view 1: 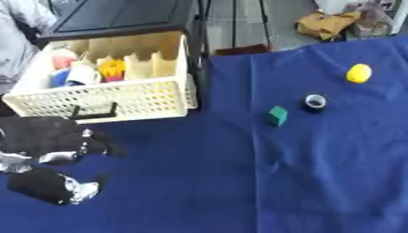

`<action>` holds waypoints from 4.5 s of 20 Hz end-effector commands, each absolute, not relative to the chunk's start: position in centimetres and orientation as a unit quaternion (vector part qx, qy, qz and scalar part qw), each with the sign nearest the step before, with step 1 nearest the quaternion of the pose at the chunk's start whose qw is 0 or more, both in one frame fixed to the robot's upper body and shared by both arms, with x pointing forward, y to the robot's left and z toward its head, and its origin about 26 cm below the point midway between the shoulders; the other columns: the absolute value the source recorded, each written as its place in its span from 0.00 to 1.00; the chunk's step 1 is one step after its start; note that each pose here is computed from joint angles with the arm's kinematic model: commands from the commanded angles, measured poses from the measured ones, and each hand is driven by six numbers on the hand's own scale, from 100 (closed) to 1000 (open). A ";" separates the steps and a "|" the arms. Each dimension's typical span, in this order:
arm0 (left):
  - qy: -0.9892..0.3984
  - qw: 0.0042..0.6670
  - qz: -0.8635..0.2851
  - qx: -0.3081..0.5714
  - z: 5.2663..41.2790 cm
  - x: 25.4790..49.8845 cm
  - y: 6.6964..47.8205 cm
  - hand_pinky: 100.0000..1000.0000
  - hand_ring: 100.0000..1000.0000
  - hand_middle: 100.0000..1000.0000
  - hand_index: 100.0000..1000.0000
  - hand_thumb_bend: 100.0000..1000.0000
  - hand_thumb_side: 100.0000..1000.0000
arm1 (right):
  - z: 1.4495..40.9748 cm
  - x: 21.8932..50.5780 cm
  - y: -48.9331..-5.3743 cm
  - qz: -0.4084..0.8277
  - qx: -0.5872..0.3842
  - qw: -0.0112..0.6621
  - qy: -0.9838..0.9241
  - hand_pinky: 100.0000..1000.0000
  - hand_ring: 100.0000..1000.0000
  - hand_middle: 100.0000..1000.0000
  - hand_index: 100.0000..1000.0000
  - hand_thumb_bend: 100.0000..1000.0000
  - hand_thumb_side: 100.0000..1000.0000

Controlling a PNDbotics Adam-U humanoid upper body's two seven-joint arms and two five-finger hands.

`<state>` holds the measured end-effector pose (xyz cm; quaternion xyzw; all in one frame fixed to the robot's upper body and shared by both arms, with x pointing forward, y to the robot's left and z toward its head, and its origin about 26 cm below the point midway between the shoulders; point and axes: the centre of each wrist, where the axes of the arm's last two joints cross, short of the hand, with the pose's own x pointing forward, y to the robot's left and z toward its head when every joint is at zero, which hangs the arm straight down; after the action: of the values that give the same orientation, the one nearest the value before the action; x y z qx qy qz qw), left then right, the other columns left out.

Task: Pick up objects from table and place into drawer.

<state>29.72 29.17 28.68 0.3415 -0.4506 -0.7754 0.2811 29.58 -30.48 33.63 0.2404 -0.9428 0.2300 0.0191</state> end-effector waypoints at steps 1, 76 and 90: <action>-0.450 0.278 -0.754 0.390 30.4 29.3 29.5 0.28 0.44 0.73 0.94 0.00 1.00 | 34.1 29.2 -30.2 0.248 0.235 0.008 -0.940 0.41 0.59 0.52 0.60 0.00 0.97; -0.543 0.319 -0.619 0.469 32.3 33.1 30.6 0.16 0.41 0.69 1.00 0.00 1.00 | 31.8 29.9 -29.0 0.310 0.224 0.037 -0.923 0.38 0.57 0.47 0.55 0.00 0.97; -0.571 0.308 -0.581 0.492 33.2 33.8 31.0 0.16 0.42 0.73 1.00 0.00 0.99 | 31.6 30.0 -28.7 0.321 0.222 0.036 -0.920 0.37 0.57 0.47 0.54 0.00 0.97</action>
<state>33.75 30.22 32.58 0.4744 -0.5758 -0.5913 0.3062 30.41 -28.90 30.92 0.2289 -0.9224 0.3070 0.0498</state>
